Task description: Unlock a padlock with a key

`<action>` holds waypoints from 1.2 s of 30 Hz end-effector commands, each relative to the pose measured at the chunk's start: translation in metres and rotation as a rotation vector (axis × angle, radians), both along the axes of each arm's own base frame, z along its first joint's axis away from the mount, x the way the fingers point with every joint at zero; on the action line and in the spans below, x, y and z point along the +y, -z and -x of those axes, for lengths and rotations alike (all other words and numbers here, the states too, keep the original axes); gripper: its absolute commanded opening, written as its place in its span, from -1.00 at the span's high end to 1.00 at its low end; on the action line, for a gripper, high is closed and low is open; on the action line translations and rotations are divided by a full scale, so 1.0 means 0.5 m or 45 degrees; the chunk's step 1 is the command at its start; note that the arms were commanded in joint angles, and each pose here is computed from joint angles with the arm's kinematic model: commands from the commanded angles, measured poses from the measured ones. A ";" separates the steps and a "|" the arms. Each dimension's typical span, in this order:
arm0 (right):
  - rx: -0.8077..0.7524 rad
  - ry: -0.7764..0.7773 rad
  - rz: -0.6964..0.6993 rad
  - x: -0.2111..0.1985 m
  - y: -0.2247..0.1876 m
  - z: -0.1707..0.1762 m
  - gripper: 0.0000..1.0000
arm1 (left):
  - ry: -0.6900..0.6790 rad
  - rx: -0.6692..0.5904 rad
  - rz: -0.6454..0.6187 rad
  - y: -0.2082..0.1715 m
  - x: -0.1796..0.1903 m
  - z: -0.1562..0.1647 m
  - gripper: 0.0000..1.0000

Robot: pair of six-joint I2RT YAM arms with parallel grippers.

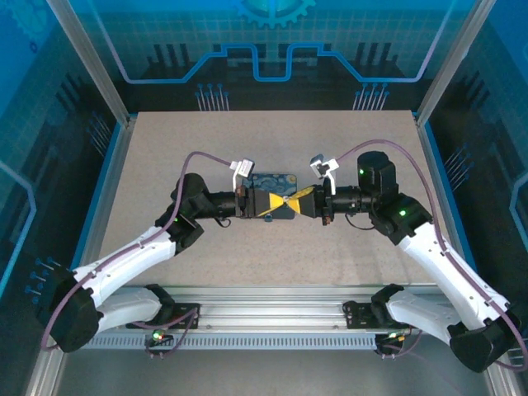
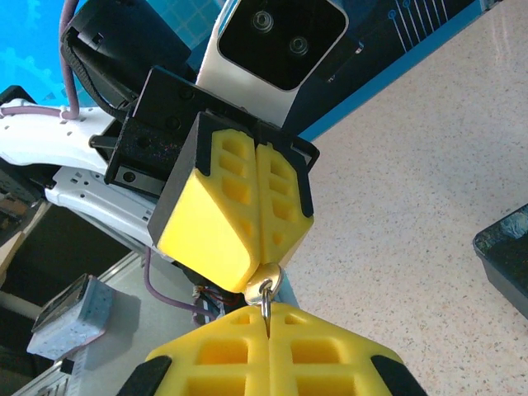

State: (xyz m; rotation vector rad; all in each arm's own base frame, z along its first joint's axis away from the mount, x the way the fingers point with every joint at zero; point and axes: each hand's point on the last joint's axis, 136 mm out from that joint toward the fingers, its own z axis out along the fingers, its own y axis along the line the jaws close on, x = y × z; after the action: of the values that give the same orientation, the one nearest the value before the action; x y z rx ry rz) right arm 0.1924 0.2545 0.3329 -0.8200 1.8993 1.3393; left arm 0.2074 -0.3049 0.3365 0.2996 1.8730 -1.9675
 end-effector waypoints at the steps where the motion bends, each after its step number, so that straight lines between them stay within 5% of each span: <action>1: -0.027 -0.002 -0.011 -0.010 -0.006 0.007 1.00 | -0.007 -0.020 -0.003 0.002 0.007 0.005 0.92; 9: -0.023 -0.001 0.010 -0.012 0.002 0.007 0.98 | -0.001 -0.035 -0.021 0.003 0.007 0.008 1.00; 13: 0.001 0.061 0.017 -0.022 0.006 -0.004 0.47 | -0.029 -0.047 -0.128 0.019 0.012 0.006 1.00; 19: 0.032 0.102 -0.056 -0.023 -0.006 -0.010 0.07 | -0.043 -0.071 -0.316 0.045 0.022 0.010 1.00; 36: 0.113 0.014 -0.170 0.032 0.011 -0.017 0.08 | -0.033 -0.149 -0.417 0.030 0.020 0.003 1.00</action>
State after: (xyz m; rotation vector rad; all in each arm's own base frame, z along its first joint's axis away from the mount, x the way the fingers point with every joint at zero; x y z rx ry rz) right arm 0.2062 0.2616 0.3183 -0.6557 1.9104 1.4463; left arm 0.2056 -0.2934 0.3137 0.4389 2.1275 -1.5959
